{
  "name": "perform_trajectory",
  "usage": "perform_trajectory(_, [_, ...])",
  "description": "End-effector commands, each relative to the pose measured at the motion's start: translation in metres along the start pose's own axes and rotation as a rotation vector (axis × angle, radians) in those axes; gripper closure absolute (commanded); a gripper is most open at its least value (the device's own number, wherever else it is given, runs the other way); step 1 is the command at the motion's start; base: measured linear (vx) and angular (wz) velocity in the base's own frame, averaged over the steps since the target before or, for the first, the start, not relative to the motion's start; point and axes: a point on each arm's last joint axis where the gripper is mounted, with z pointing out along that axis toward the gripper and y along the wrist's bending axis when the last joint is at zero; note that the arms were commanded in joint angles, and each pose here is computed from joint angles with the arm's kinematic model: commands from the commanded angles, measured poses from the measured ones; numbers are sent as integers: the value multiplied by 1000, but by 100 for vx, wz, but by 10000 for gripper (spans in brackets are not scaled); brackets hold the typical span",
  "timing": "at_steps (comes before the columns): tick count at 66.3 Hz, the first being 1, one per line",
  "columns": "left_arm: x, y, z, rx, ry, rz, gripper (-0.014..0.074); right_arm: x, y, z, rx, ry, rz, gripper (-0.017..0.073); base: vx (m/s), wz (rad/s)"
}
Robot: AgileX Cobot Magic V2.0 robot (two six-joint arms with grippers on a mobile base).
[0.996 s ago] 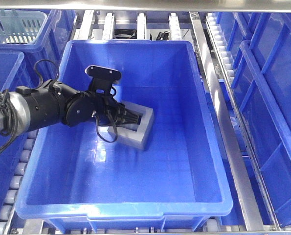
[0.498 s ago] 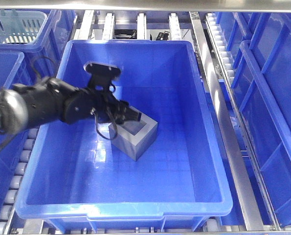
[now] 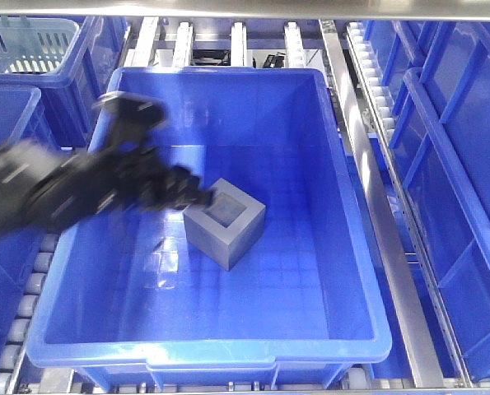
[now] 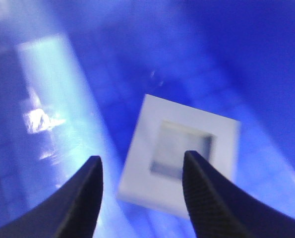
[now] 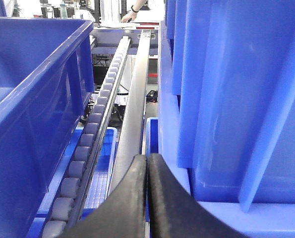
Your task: Sort gray base to blue bin
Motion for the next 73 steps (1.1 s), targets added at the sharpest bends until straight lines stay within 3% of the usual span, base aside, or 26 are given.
perform_trajectory(1, [-10,-3,-36,53,-211,-5,231,-2,0,0,1,-70,-13,568,0,0])
perform_trajectory(39, [84,15,-190,113,-508,-8,231,-2,0,0,1,-70,-13,568,0,0])
perform_trajectory(51, [116,23,-225,87,-484,-13,231,-2,0,0,1,-70,-13,568,0,0])
perform_trajectory(62, [137,28,-259,81,-535,-21,231,-2,0,0,1,-70,-13,568,0,0])
perform_trajectory(73, [153,32,-269,75,-536,-26,231,-2,0,0,1,-70,-13,568,0,0])
